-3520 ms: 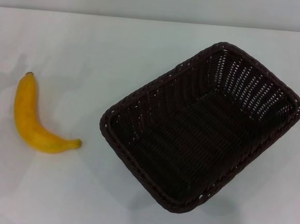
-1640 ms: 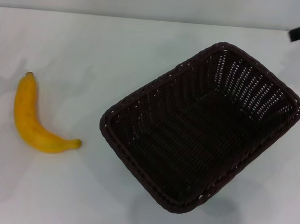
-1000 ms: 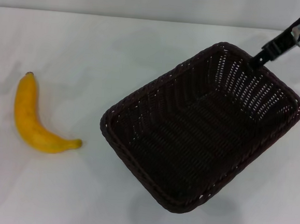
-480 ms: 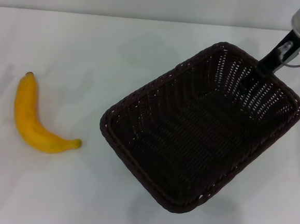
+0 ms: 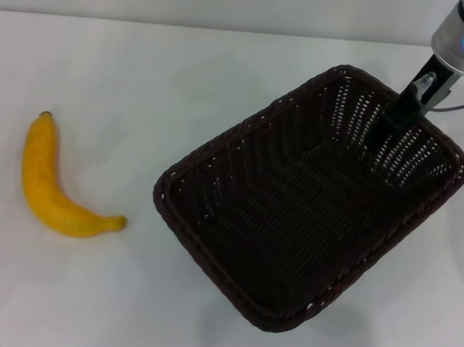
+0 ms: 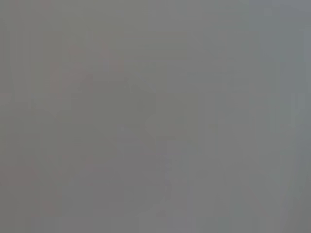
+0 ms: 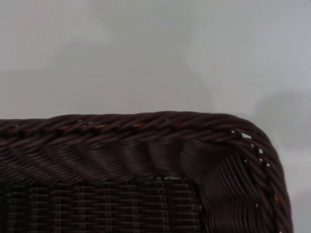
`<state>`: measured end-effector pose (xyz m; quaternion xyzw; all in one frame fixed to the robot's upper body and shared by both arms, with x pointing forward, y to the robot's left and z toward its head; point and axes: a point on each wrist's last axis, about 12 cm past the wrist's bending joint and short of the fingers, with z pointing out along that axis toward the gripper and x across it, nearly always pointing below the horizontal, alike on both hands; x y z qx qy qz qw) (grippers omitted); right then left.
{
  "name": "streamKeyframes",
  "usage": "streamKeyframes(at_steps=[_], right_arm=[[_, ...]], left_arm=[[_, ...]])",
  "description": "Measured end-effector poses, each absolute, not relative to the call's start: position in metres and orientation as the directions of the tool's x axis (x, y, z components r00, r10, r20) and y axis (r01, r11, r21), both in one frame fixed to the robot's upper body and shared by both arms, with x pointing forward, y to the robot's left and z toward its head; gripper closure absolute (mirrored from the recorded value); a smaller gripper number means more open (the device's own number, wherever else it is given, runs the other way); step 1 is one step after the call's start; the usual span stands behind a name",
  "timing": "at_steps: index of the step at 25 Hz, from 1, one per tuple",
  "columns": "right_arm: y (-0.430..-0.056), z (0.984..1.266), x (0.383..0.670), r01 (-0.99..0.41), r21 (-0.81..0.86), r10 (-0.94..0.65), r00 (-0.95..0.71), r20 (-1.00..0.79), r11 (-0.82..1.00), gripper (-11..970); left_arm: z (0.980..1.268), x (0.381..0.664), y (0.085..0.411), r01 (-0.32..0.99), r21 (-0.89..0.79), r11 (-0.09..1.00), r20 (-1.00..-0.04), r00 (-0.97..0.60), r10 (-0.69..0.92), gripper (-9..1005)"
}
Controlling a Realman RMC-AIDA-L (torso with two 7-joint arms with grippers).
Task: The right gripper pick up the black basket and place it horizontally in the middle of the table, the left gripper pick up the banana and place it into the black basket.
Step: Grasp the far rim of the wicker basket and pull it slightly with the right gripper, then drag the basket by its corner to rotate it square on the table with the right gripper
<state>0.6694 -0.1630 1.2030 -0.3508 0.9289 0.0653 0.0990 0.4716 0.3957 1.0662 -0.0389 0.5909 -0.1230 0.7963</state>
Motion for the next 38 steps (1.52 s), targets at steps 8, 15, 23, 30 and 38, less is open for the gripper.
streamKeyframes(at_steps=[8, 15, 23, 30, 38], right_arm=[[-0.159, 1.204, 0.669, -0.624, 0.064, -0.596, -0.768, -0.235, 0.779, 510], [-0.157, 1.204, 0.670, -0.584, 0.035, -0.564, -0.797, -0.218, 0.811, 695], [-0.189, 1.207, 0.669, -0.315, 0.149, -0.283, -0.938, -0.201, 0.937, 789], [-0.230, 1.194, 0.645, -0.137, 0.368, -0.065, -0.978, -0.201, 0.920, 799], [-0.263, 1.181, 0.622, -0.017, 0.493, 0.103, -0.971, -0.217, 0.870, 809]], left_arm=[[1.067, 0.471, 0.398, 0.122, -0.152, 0.981, -0.941, 0.286, -0.181, 133], [1.069, 0.468, 0.406, 0.071, -0.118, 0.990, -0.941, 0.310, -0.134, 133], [1.075, 0.474, 0.412, 0.051, -0.050, 0.997, -0.942, 0.330, -0.064, 133], [1.080, 0.481, 0.417, 0.053, -0.025, 0.998, -0.943, 0.329, -0.041, 133], [1.086, 0.489, 0.419, 0.074, -0.007, 0.997, -0.943, 0.332, -0.031, 134]])
